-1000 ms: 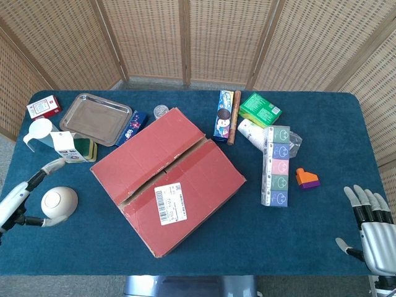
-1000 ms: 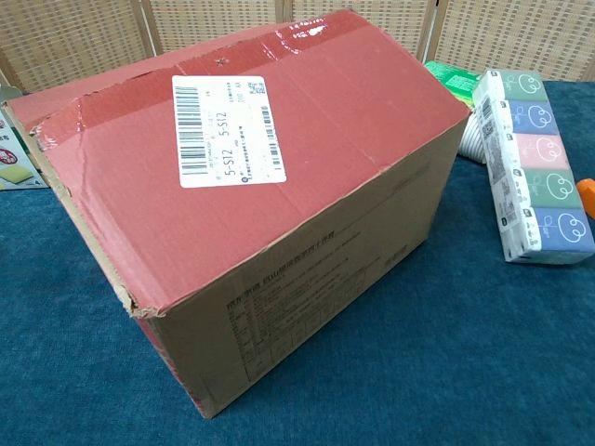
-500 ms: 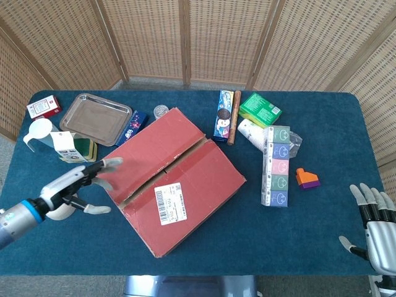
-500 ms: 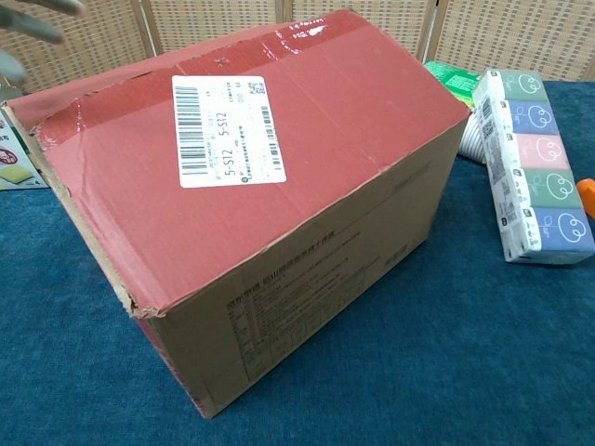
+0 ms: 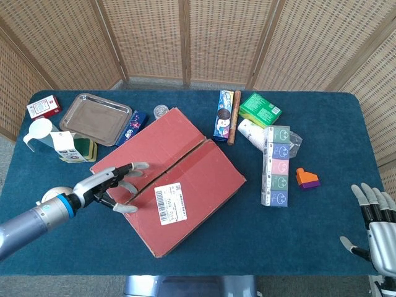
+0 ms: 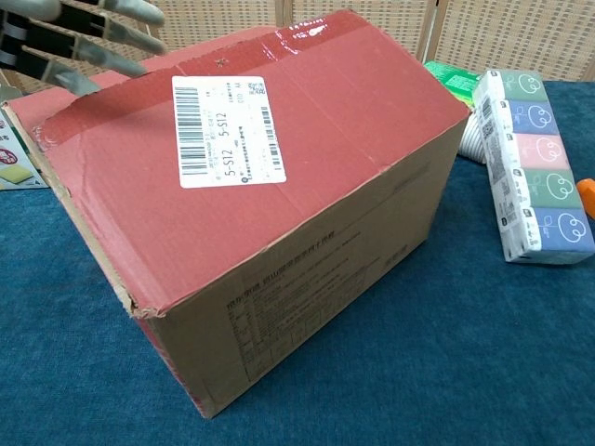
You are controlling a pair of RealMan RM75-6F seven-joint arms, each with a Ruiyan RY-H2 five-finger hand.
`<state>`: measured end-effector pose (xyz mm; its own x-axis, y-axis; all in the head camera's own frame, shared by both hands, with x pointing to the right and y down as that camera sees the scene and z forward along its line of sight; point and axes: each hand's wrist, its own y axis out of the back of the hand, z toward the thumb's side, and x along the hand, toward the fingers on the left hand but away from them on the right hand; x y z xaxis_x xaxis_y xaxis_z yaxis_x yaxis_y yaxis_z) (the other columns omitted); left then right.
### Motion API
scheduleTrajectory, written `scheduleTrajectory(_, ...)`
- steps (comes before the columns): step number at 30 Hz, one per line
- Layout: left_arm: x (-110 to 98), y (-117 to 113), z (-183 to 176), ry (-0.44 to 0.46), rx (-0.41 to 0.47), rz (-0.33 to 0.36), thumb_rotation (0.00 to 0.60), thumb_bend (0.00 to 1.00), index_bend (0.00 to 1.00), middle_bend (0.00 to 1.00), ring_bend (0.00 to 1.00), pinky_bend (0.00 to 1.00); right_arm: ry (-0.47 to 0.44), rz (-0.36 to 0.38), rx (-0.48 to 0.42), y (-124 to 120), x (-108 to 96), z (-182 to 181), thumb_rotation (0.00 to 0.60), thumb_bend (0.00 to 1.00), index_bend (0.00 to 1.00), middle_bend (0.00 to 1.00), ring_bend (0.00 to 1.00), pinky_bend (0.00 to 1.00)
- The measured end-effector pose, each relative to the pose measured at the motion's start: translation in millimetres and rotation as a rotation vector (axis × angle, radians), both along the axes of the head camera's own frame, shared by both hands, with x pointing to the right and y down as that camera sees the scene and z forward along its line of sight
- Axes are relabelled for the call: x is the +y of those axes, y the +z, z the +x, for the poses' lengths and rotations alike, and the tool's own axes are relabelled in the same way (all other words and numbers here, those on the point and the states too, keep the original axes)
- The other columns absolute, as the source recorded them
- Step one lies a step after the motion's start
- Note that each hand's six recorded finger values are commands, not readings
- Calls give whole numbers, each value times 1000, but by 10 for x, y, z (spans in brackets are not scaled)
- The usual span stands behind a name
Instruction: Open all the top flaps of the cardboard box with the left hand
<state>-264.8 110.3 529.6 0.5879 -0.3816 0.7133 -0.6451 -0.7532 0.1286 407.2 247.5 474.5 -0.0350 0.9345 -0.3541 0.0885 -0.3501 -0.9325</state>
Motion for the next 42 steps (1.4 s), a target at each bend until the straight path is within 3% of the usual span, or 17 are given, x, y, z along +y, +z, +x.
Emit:
scheduleTrajectory(14,49,-30,391,2,88,-7,600,0,111,0,117,278,-2,-3,1,4,0,0,600,0,0,0,0,0)
scheduleTrajectory(22,56,-137,598,-21,169,-15,600,0,110,0,119,279,-1,-1,-1,-7,3,0,600,0,0,0,0,0)
scheduleTrajectory(32,-45,-387,807,-59,290,32,600,0,119,0,124,287,-4,-4,-1,-4,6,-7,600,0,0,0,0,0)
scheduleTrajectory(42,-4,-476,1166,-33,377,-3,600,0,122,0,124,288,5,-19,-9,8,8,16,600,0,0,0,0,0)
